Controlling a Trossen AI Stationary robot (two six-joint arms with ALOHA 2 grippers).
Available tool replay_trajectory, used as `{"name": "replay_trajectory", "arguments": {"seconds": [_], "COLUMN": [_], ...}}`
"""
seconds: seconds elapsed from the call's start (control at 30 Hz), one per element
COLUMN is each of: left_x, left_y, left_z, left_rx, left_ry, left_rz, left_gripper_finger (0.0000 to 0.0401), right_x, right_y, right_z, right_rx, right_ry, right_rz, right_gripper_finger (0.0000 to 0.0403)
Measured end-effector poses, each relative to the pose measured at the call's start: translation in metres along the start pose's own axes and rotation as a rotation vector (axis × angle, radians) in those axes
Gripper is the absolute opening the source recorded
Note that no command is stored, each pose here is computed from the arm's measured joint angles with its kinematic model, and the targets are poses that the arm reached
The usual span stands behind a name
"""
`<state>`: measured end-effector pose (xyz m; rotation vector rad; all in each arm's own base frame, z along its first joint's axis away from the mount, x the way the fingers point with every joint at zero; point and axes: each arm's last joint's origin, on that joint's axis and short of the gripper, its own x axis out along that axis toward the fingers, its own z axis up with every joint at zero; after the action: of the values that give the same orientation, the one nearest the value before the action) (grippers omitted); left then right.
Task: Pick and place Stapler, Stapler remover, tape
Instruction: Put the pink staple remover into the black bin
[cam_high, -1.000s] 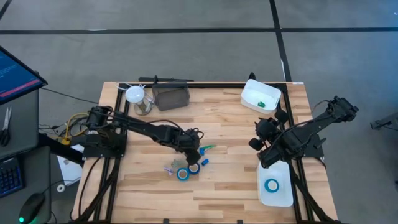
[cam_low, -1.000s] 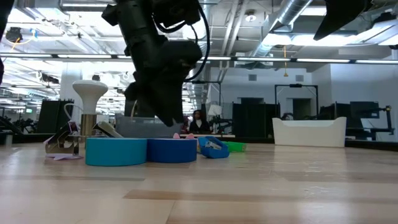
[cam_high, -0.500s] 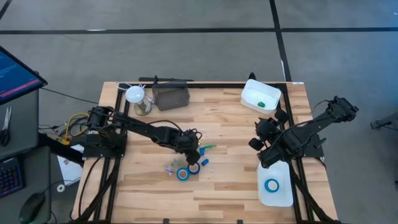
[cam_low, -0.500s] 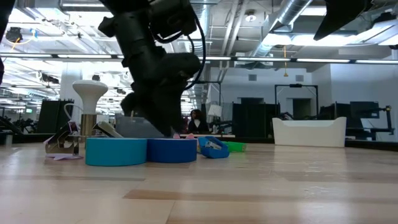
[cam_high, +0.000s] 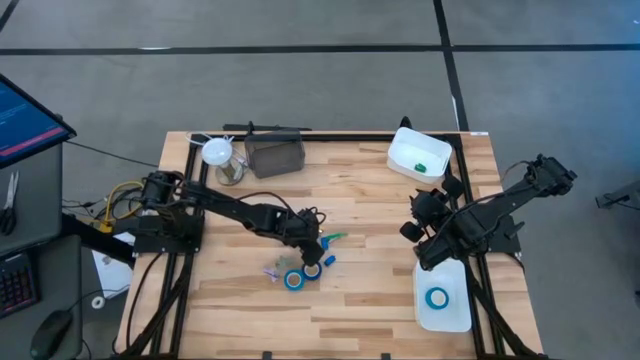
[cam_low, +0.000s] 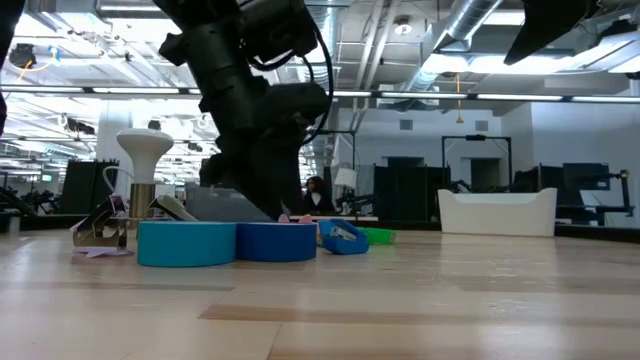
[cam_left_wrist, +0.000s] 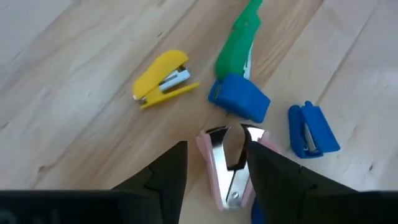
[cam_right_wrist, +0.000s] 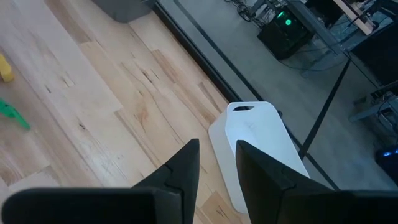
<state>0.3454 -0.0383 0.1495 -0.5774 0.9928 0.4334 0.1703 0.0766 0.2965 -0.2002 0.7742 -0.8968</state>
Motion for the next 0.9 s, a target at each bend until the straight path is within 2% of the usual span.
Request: {"name": "replay_trajectory", "arguments": {"seconds": [0.27,0.53,0.63,0.83,0.9], "left_x": [0.027,0.027,0.026,0.026,0.025], "left_y": [0.0,0.0,0.0,0.001,0.001], "left_z": [-0.006,-0.006,-0.006,-0.005,-0.005], "left_rx": [-0.001,0.008,0.013,0.051,0.072], "left_ry": [0.039,0.015,0.014,-0.004,-0.009], "left_rz": [-0.001,0.009,0.012,0.03,0.027], "left_gripper_finger": [0.0159,0.0152,0.0122,0.0034,0.0024], "right_x": [0.0,0.0,0.0,0.0,0.0], "right_y": [0.0,0.0,0.0,0.0,0.0], "right_z": [0.0,0.0,0.0,0.0,0.0], "right_rx": [-0.001,-0.001,-0.001,-0.003,-0.004], "right_ry": [0.0,0.0,0.0,-0.002,-0.003], "right_rz": [-0.001,0.0,-0.001,-0.001,-0.001], "right_gripper_finger": [0.0097,0.0097,0.0097,0.0097,0.0097]}}
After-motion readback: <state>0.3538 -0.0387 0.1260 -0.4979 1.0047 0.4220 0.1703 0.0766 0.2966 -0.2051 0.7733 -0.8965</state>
